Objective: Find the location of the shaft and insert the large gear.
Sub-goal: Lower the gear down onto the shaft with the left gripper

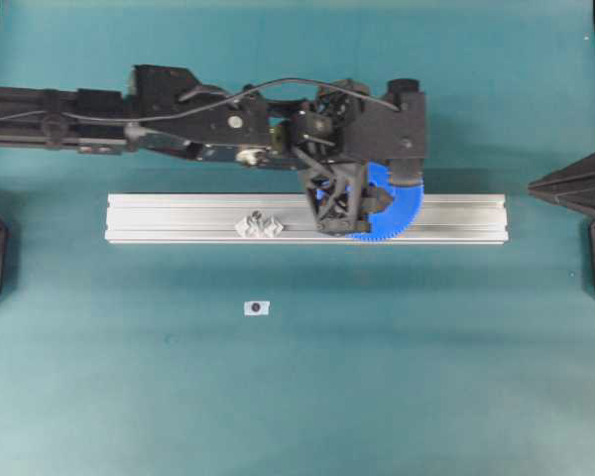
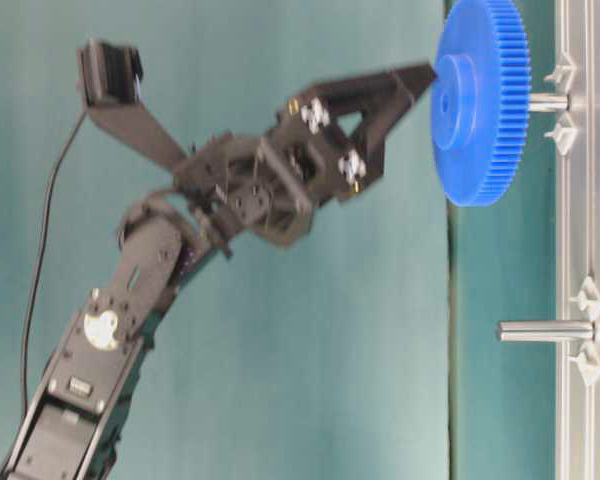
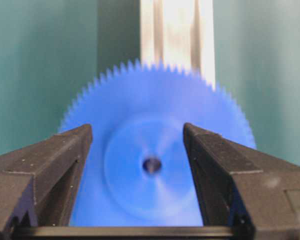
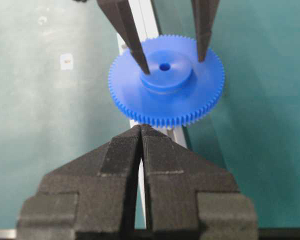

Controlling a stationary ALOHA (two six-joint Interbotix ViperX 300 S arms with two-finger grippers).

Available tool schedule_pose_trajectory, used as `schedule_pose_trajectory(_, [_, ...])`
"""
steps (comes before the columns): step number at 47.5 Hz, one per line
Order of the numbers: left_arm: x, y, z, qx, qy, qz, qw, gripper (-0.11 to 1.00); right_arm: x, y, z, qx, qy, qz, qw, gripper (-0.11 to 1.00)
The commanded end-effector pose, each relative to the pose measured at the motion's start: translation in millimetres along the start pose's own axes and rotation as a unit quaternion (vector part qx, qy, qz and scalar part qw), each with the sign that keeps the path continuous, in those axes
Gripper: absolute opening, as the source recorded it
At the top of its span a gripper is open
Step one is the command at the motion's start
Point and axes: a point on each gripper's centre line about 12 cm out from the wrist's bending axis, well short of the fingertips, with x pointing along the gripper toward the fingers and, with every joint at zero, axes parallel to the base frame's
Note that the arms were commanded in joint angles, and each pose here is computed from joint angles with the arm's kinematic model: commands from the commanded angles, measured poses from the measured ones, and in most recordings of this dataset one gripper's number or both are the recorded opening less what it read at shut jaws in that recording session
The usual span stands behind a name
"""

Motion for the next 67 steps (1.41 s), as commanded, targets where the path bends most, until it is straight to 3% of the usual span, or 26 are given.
schedule_pose_trajectory(1, [-9,5,18,0.0,-0.022,0.006,0.9997,0.73,0,0,4,0.004,-0.006,-0.001,1.0,0.07])
schedule_pose_trajectory(13, [0,10,-3,-0.01,-0.001,0.009,0.9999,0.72,0,0,4,0.003,-0.006,-0.001,1.0,0.07])
schedule_pose_trajectory(28, [5,10,-11,-0.012,0.009,0.008,0.9999,0.72,1,-1,3,0.004,-0.007,-0.002,1.0,0.07])
schedule_pose_trajectory(47, [-28,7,-11,-0.018,0.02,0.004,0.9996,0.72,1,-1,3,0.004,-0.007,-0.002,1.0,0.07])
schedule_pose_trajectory(67, [-26,-2,-7,-0.018,0.008,-0.002,0.9998,0.72,1,-1,4,0.004,-0.01,-0.003,0.9999,0.07])
